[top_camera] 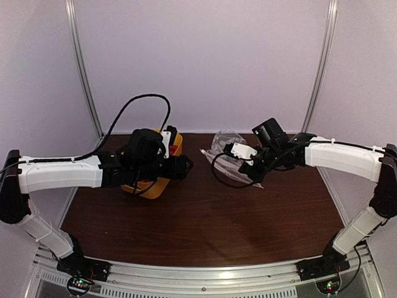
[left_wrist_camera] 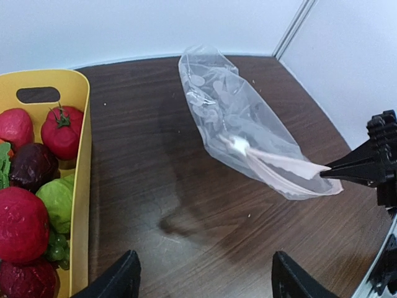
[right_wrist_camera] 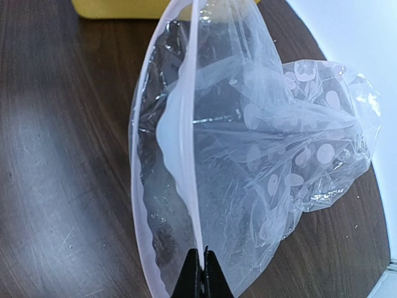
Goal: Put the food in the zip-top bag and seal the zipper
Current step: Pick up the zipper food storage bag from the center of the board, then open the zipper food storage bag at the center of the board, then pick up the fake fruit from the bin.
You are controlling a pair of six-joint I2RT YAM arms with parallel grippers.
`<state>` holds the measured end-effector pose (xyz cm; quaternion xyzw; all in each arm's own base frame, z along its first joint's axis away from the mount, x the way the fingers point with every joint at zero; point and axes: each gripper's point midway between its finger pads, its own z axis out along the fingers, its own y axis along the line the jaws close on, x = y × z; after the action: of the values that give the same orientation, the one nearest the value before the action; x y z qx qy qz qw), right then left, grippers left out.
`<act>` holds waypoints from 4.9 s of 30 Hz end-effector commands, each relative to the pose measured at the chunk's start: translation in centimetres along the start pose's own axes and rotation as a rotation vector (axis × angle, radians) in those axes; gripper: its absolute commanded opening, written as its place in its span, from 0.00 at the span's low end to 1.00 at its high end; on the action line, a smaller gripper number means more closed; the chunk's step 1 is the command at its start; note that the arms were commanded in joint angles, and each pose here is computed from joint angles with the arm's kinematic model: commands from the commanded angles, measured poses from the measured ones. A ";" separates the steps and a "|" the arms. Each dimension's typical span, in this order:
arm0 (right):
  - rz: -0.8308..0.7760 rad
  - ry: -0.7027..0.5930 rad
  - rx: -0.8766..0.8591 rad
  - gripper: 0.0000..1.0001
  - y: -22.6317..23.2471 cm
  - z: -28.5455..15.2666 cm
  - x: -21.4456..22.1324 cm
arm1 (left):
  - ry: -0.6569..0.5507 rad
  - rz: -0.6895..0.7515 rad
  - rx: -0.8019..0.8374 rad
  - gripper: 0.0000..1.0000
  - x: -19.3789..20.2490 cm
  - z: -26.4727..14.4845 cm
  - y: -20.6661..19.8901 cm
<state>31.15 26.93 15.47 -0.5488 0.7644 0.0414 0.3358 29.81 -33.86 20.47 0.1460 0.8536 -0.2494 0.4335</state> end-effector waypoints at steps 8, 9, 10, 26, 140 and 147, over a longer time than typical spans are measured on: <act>0.287 0.001 -0.020 0.00 -1.5 2.1 -1.8 | -0.178 -0.178 0.228 0.66 -3.0 1.5 -4.1; 0.303 -0.006 -0.012 0.00 -1.6 2.0 -1.8 | -0.175 -0.195 0.236 0.65 -2.7 1.9 -4.3; 0.312 -0.011 -0.007 0.00 -1.7 1.7 -1.9 | -0.178 -0.214 0.249 0.63 -2.3 2.2 -4.7; 0.395 -0.134 0.108 0.00 -3.4 -3.8 -2.9 | -0.241 -0.364 0.398 0.66 -2.0 5.5 -11.8; 0.474 -0.053 0.384 0.00 -9.8 -5.0 6.4 | 0.344 0.010 -0.398 0.43 -2.1 0.8 16.7; 0.494 -0.056 0.393 0.00 -10.1 -5.5 6.2 | 0.178 -0.019 -0.243 0.41 -7.4 -3.1 12.6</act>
<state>36.61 15.46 18.65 -0.2791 0.8576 -0.0208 0.4315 38.18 -20.45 16.98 0.1011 0.9479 -0.0545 0.2972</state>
